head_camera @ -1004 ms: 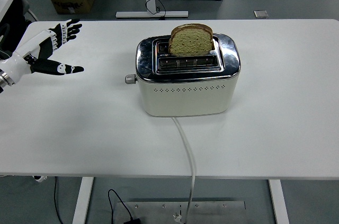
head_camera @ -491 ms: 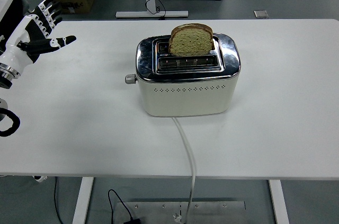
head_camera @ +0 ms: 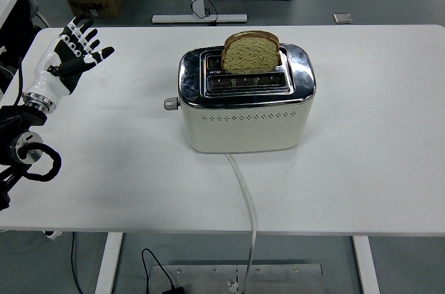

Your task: Press down toaster

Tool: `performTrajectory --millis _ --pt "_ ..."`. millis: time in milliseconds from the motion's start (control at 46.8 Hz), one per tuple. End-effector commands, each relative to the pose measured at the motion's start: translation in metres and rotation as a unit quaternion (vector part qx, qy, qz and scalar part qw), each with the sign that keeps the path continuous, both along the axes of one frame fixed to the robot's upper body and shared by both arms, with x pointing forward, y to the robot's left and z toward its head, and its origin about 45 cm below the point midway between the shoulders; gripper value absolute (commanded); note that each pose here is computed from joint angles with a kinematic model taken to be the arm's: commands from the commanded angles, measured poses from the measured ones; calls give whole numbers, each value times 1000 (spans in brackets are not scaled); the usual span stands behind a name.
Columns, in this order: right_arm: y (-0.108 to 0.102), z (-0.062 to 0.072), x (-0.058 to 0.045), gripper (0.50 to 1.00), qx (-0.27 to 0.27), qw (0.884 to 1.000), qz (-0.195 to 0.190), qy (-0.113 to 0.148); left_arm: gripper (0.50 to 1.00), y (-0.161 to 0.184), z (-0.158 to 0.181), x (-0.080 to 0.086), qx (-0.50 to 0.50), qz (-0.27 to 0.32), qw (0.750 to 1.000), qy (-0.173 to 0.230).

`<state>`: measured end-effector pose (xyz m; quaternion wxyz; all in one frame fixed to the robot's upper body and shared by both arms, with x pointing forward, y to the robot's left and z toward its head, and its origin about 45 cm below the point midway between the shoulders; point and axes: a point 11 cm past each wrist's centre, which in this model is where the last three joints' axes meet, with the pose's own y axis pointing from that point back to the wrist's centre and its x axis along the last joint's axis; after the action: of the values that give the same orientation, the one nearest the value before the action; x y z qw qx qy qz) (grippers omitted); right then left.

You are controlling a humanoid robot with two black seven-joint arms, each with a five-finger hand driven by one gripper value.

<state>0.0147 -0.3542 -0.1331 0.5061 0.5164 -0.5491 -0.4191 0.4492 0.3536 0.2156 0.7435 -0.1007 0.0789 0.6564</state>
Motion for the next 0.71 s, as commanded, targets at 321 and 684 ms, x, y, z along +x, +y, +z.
performTrajectory --millis 321,684 --pt "0 0 0 998 0 1000 0 0 1000 28 -11 4 -73 81 994 7" --pt "0 0 0 998 0 1000 0 0 1000 27 -10 6 -111 83 990 -2"
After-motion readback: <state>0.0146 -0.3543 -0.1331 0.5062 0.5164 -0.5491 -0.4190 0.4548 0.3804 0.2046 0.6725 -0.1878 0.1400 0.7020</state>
